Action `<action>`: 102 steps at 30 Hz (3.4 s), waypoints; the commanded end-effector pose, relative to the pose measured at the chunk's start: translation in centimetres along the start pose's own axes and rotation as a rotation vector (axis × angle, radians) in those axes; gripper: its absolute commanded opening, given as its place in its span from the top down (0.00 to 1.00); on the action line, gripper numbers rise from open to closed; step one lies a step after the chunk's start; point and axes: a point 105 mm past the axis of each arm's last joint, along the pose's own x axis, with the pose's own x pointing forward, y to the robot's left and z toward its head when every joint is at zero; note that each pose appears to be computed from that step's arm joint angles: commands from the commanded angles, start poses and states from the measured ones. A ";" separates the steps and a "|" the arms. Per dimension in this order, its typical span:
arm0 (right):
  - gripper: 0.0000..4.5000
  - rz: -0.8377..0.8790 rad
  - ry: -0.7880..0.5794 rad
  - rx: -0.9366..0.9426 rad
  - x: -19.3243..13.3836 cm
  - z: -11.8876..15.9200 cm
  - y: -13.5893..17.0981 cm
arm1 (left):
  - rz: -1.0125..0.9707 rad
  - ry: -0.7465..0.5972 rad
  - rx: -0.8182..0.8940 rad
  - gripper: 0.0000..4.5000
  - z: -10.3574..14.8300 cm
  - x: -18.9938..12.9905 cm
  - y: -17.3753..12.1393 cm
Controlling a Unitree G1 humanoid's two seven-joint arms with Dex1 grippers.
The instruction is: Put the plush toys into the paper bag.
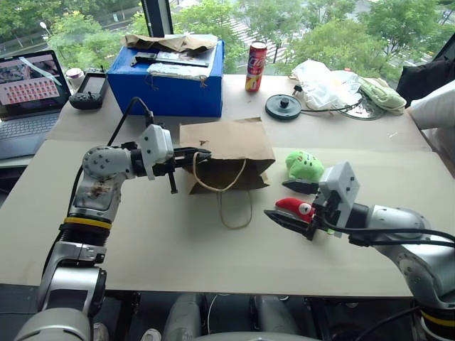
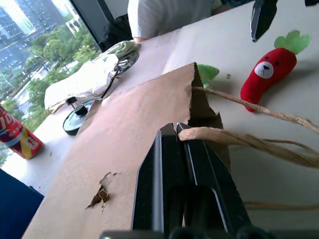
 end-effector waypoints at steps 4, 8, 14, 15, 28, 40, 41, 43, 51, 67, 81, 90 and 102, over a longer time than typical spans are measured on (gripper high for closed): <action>0.00 -0.118 -0.005 0.038 3.5 0.2 -0.8 | 0.014 -0.029 -0.047 0.99 1.5 0.2 -0.5; 0.00 -0.207 0.003 0.074 4.9 -0.1 -1.9 | 0.012 -0.031 -0.056 0.99 1.7 0.4 -0.7; 0.25 -0.305 0.014 0.138 6.9 -0.7 -3.2 | 0.005 -0.039 -0.056 1.00 2.0 1.0 -0.7; 0.30 -0.311 0.016 0.143 7.2 -0.8 -3.2 | 0.004 -0.042 -0.055 1.00 2.1 1.1 -0.7; 0.91 -0.400 0.253 0.062 9.4 -6.1 -3.7 | 0.070 -0.149 -0.139 1.00 4.5 2.0 0.3; 0.91 -0.397 0.281 0.025 9.4 -6.4 -3.6 | 0.112 -0.144 -0.175 1.00 4.3 1.8 0.5; 0.91 -0.397 0.243 0.031 9.4 -5.4 -3.6 | 0.115 -0.135 -0.180 1.00 4.0 1.7 0.4; 0.91 -0.387 0.189 0.038 9.2 -3.8 -3.6 | 0.118 -0.121 -0.184 1.00 3.6 1.7 0.3; 0.91 -0.259 0.015 0.154 6.7 0.9 -1.7 | 0.141 -0.101 -0.213 1.00 2.4 1.3 0.1; 0.31 -0.717 0.152 0.251 -1.6 -2.3 -12.2 | 0.164 -0.110 -0.233 1.00 2.1 1.4 0.4; 0.06 -0.836 0.282 0.309 0.7 -7.4 -14.9 | 0.161 -0.115 -0.222 1.00 2.4 1.6 0.5; 0.68 -0.788 0.226 0.325 1.1 -6.5 -14.2 | 0.164 -0.113 -0.218 1.00 2.4 1.7 0.5; 0.90 -0.844 0.104 0.334 -1.7 -3.8 -15.1 | 0.159 -0.113 -0.213 1.00 2.3 1.8 0.8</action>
